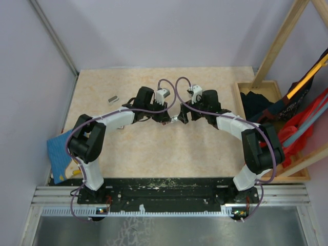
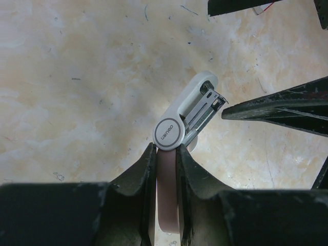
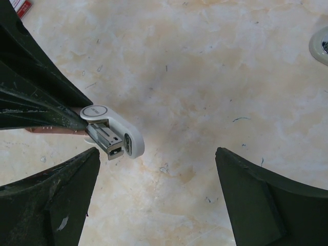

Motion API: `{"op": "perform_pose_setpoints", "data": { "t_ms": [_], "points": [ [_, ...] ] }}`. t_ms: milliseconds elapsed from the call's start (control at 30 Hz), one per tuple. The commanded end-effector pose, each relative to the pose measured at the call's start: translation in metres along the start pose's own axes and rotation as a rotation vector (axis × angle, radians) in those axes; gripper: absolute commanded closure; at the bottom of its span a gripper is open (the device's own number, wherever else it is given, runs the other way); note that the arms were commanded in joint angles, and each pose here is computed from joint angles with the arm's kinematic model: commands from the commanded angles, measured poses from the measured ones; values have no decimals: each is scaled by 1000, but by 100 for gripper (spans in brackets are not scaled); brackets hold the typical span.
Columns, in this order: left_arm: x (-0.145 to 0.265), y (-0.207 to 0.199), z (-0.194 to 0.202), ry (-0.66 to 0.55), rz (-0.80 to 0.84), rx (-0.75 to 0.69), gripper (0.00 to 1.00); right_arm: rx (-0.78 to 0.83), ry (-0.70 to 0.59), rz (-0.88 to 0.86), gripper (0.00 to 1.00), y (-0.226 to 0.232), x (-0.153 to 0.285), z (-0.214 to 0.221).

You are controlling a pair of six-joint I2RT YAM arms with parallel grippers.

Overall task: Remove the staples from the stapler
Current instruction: Unload the staple at the center of the board.

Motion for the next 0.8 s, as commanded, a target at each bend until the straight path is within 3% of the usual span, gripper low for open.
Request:
{"op": "perform_pose_setpoints", "data": {
  "t_ms": [0, 300, 500, 767],
  "points": [
    [4, 6, -17, -61, -62, -48, 100, 49, -65, -38, 5, 6, 3, -22],
    [17, 24, -24, -174, -354, -264, 100, -113, -211, -38, 4, -25, 45, -48],
    [21, -5, -11, -311, -673, -645, 100, -170, -263, 95, 4, -51, 64, -50],
    [34, -54, 16, -648, -1079, -1177, 100, -183, -259, 113, 4, -53, 64, -48]
  ]
}}
Point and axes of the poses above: each gripper's point midway between its finger pads, its own x axis back along the fingers, its own y axis along the line the jaws close on, z = x × y, the point moved 8 cm from there along x, back along the fingers, and after that the axes turned 5 degrees about x, right-handed, at the moved point
